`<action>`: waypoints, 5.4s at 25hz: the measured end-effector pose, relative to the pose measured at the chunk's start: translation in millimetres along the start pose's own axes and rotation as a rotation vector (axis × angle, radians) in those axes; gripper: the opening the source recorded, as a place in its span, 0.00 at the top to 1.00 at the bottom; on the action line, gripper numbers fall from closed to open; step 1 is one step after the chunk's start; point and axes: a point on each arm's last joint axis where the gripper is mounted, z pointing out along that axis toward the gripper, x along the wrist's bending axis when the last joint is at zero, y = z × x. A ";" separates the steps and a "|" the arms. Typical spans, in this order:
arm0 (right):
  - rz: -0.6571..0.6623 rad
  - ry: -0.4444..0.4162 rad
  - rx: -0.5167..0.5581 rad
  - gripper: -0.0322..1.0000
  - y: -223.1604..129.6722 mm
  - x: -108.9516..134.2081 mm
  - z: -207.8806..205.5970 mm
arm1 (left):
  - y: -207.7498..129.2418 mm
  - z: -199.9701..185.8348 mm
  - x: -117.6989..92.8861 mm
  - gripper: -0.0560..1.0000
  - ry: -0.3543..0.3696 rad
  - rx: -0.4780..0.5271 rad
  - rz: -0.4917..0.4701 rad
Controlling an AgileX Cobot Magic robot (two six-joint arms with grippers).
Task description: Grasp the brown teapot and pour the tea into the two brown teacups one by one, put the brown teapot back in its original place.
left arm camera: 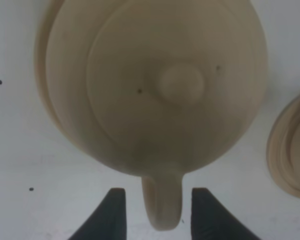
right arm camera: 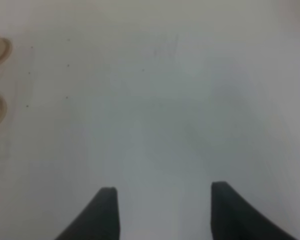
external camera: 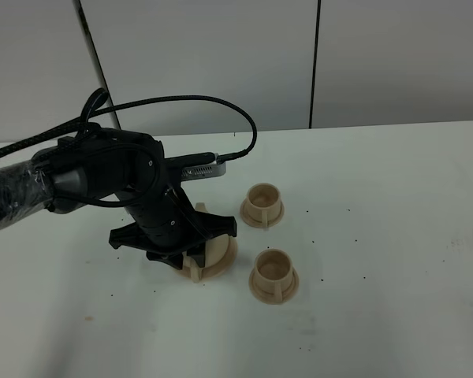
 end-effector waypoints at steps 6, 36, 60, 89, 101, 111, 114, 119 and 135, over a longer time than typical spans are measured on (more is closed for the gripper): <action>0.000 0.000 0.000 0.57 0.0 0.0 0.0 | 1.5 0.0 -0.6 0.59 -0.006 -0.017 0.001; 0.000 0.001 0.000 0.57 0.0 0.1 0.0 | 2.9 14.7 -1.2 0.70 -0.011 -0.008 -0.002; 0.000 0.001 0.000 0.57 0.0 0.1 0.0 | 6.7 17.1 -2.5 0.78 -0.025 -0.046 -0.003; 0.000 0.001 0.000 0.57 0.0 0.1 0.0 | 8.1 6.4 -0.7 0.79 -0.004 -0.076 0.027; 0.000 0.001 0.000 0.57 0.0 0.1 0.0 | 5.2 -3.8 1.1 0.79 0.015 -0.062 0.113; 0.000 0.001 0.000 0.57 0.0 0.1 0.0 | 2.8 -41.0 1.0 0.79 0.012 -0.120 0.304; 0.000 0.001 0.000 0.57 0.0 0.1 0.0 | 2.4 -41.0 1.2 0.79 0.018 -0.115 0.388; 0.000 0.001 0.000 0.57 0.0 0.1 0.0 | 2.3 -41.0 1.2 0.79 0.025 -0.114 0.507; 0.000 0.001 0.000 0.57 0.0 0.1 0.0 | 3.3 -41.1 0.8 0.79 0.041 -0.123 0.785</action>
